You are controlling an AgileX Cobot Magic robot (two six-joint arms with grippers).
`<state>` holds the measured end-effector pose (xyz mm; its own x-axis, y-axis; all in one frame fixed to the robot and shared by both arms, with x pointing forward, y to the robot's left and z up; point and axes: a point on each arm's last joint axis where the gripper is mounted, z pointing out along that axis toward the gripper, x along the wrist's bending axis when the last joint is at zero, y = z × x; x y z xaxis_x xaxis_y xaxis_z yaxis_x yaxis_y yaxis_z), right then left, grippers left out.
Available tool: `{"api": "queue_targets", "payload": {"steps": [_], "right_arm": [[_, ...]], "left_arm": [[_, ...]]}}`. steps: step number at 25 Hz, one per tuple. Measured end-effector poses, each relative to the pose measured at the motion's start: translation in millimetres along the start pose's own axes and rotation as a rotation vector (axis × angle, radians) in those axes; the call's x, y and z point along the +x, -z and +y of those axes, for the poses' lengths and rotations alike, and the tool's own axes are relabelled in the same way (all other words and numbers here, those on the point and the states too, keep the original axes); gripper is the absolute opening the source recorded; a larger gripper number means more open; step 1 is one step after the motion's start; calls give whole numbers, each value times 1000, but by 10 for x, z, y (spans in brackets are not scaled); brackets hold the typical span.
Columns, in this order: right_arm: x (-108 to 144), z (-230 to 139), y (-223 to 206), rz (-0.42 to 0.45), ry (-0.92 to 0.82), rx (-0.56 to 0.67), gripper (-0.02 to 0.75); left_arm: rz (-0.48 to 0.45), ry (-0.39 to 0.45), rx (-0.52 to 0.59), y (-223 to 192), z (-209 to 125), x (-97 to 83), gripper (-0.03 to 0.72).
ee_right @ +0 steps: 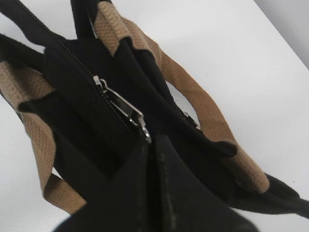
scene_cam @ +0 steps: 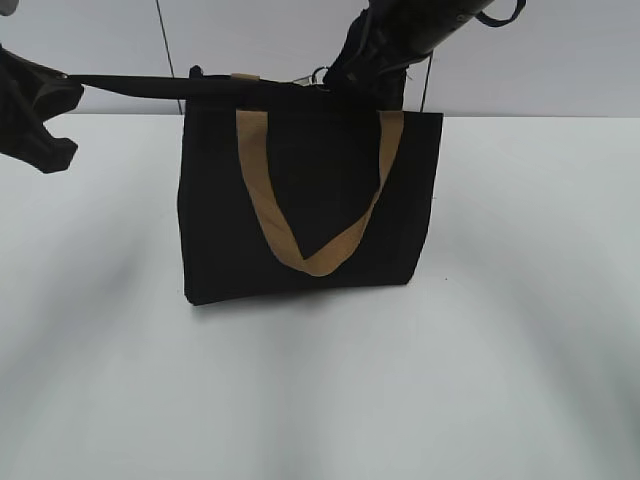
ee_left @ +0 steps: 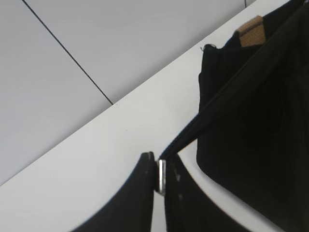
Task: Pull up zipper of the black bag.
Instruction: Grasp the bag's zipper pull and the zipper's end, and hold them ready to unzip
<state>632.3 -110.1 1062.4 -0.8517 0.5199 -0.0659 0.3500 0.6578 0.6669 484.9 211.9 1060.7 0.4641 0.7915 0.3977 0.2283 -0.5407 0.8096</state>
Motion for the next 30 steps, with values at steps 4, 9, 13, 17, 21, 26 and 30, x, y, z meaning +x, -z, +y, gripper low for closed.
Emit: {"api": "queue_targets", "payload": {"steps": [4, 9, 13, 17, 21, 26, 30], "right_arm": [[3, 1, 6, 18, -23, -10, -15], [13, 15, 27, 70, -90, -46, -15], [17, 29, 36, 91, -122, -67, -15], [34, 51, 40, 112, -150, -89, -15], [39, 50, 40, 119, -153, -87, -15], [22, 7, 33, 91, -110, -41, -15], [9, -9, 31, 75, -111, -24, -15]], "left_arm": [[1, 0, 7, 0, -6, 1, 19], [5, 5, 28, 0, -26, 5, 19], [7, 27, 40, 1, -38, 9, 19], [11, 39, 59, 1, -57, 14, 19], [14, 42, 77, 3, -73, 16, 19], [12, 45, 72, 2, -68, 13, 19], [10, 43, 71, 2, -65, 5, 19]]}}
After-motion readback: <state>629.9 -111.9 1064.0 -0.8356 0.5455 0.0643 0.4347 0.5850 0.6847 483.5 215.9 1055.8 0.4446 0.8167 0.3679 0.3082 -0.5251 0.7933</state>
